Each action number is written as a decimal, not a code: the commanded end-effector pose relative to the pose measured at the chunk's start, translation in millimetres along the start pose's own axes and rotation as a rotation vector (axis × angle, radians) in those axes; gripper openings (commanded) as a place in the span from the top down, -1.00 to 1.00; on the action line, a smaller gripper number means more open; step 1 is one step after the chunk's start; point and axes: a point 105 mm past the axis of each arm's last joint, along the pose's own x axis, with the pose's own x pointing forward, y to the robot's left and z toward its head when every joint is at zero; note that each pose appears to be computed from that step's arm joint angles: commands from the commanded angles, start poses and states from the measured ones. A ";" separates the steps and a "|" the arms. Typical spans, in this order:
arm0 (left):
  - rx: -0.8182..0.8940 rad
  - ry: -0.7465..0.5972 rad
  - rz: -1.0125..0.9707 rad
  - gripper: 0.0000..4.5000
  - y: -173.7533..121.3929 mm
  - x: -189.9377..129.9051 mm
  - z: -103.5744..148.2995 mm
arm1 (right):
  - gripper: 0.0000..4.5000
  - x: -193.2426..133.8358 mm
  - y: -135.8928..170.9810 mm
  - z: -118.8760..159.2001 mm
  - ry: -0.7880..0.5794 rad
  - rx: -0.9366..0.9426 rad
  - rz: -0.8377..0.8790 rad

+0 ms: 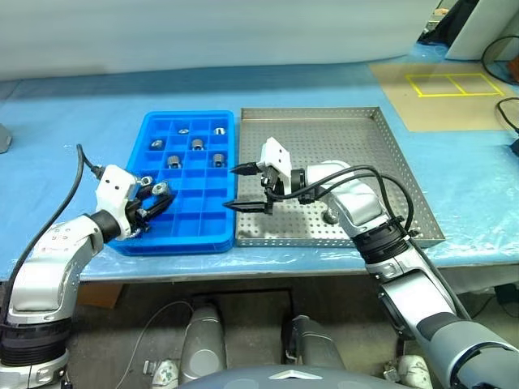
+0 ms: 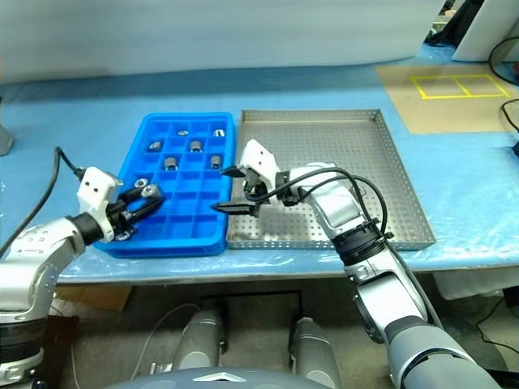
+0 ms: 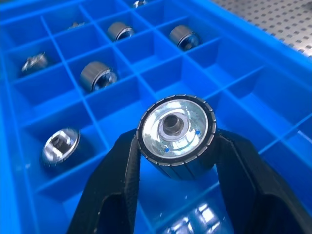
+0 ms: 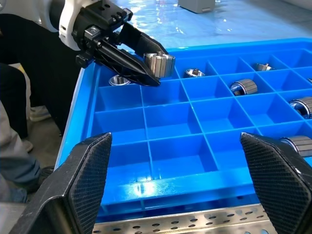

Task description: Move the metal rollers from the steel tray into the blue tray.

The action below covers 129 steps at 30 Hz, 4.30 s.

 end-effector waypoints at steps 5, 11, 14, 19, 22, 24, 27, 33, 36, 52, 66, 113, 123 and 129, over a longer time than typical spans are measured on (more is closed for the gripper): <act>0.014 0.021 -0.006 0.15 -4.2 12.4 -8.4 | -0.95 -2.4 -5.2 12.3 -0.007 -0.063 -0.016; -0.002 0.059 0.035 -0.18 7.5 24.4 -18.6 | -0.95 -8.8 -6.8 8.4 0.004 -0.055 -0.050; 0.005 0.042 0.028 -0.58 8.4 28.4 -13.1 | -0.95 -11.2 -6.8 8.0 0.003 -0.053 -0.063; 0.026 -0.053 -0.058 -0.72 -3.7 31.0 20.2 | -0.95 -21.5 -10.7 8.0 0.006 -0.047 -0.105; 0.040 -0.144 -0.213 -0.72 -28.6 26.5 49.5 | -0.95 -38.2 -15.9 6.0 0.018 -0.038 -0.151; 0.045 -0.191 -0.311 -0.72 -45.2 22.6 64.9 | -0.95 -53.8 -19.1 3.0 0.034 -0.030 -0.187; 0.077 -0.183 -0.430 -0.72 -67.3 27.5 72.2 | -0.95 -84.4 -22.8 -14.6 0.107 -0.011 -0.266; 0.105 -0.074 -0.592 -0.72 -99.1 50.2 47.9 | -0.95 -117.6 -16.6 -40.6 0.199 0.043 -0.353; 0.082 -0.033 -0.627 -0.72 -108.3 64.0 37.7 | -0.95 -125.7 -19.4 -54.5 0.239 0.067 -0.399; 0.101 -0.001 -0.646 -0.72 -118.3 79.7 29.8 | -0.95 -147.3 -19.1 -106.8 0.337 0.194 -0.503; 0.109 0.004 -0.613 -0.73 -114.7 81.8 31.1 | -0.18 -149.7 -18.7 -127.4 0.365 0.232 -0.515; 0.147 -0.133 0.078 -0.73 40.0 -26.4 87.1 | 0.23 109.6 -36.8 31.9 -0.100 -0.043 -0.261; 0.138 -0.140 0.028 -0.73 31.8 -13.5 89.5 | 0.23 127.4 -25.5 26.1 -0.095 0.007 -0.246; 0.133 -0.137 0.018 -0.73 29.8 -10.6 87.8 | 0.23 135.9 -16.9 30.8 -0.111 0.012 -0.220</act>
